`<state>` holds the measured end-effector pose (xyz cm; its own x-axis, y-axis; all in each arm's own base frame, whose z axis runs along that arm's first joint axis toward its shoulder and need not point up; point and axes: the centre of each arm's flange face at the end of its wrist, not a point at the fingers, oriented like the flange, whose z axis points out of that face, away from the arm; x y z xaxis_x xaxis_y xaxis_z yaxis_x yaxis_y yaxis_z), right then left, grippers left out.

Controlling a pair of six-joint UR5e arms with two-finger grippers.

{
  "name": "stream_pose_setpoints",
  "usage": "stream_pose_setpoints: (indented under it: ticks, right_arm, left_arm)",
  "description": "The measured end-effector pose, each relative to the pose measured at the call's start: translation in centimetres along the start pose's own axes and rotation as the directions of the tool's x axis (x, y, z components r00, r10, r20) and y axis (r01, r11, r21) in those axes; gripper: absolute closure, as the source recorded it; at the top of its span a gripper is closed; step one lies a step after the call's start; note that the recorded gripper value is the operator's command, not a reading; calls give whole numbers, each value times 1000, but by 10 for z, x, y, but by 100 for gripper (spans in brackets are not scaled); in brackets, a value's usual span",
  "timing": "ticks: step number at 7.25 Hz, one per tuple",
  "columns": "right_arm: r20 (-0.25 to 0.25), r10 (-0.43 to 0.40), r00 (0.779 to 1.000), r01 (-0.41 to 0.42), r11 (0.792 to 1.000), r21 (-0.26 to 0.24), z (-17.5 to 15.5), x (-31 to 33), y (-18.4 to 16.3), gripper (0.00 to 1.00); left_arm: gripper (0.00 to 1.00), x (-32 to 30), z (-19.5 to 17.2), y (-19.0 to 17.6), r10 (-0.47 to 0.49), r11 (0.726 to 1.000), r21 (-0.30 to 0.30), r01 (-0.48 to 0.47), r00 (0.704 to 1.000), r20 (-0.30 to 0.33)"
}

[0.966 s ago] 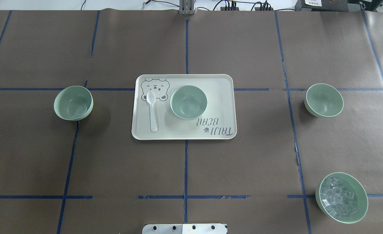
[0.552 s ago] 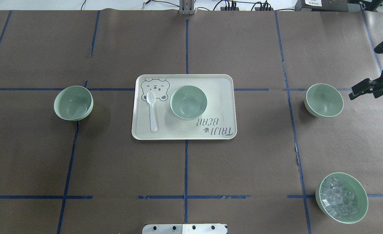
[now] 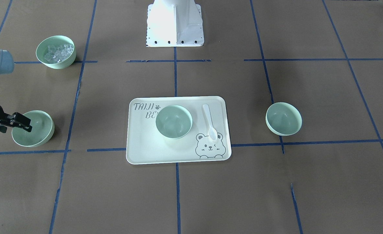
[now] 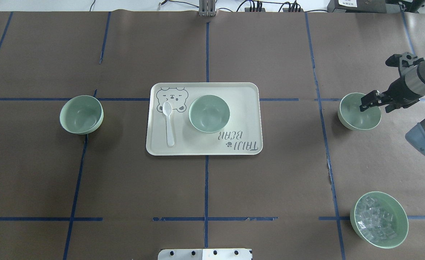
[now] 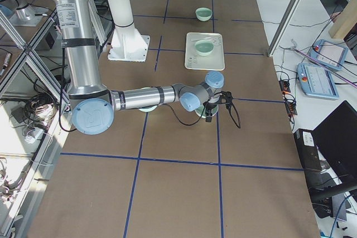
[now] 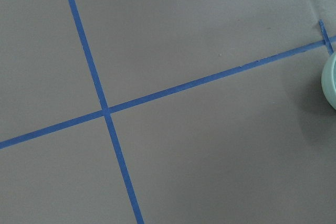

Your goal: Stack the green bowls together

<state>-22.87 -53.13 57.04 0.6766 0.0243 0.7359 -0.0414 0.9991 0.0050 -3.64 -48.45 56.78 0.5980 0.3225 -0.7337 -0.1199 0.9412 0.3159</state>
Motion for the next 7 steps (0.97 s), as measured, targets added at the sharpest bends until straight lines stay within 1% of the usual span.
stream_pose_setpoints:
  ticks: [1, 4, 5, 7]
  right_arm:
    - [-12, -2, 1000, 2, 1000, -2, 6, -1, 3, 100]
    - [-18, 5, 1000, -6, 1000, -12, 8, 1, 7, 100]
    - [-6, 2, 1000, -2, 1000, -11, 3, -2, 6, 100]
    - [52, -22, 998, 22, 1000, -7, -25, -33, 5, 100]
  left_arm:
    - [0, 0, 0, 0, 0, 1000, 1, 0, 1000, 0]
    - [0, 1, -1, -1, 1, 1000, 2, -1, 1000, -1]
    - [0, 2, -1, -1, 2, 1000, 3, -2, 1000, 0]
    - [0, 4, -4, -2, 6, 1000, 7, -6, 1000, 0]
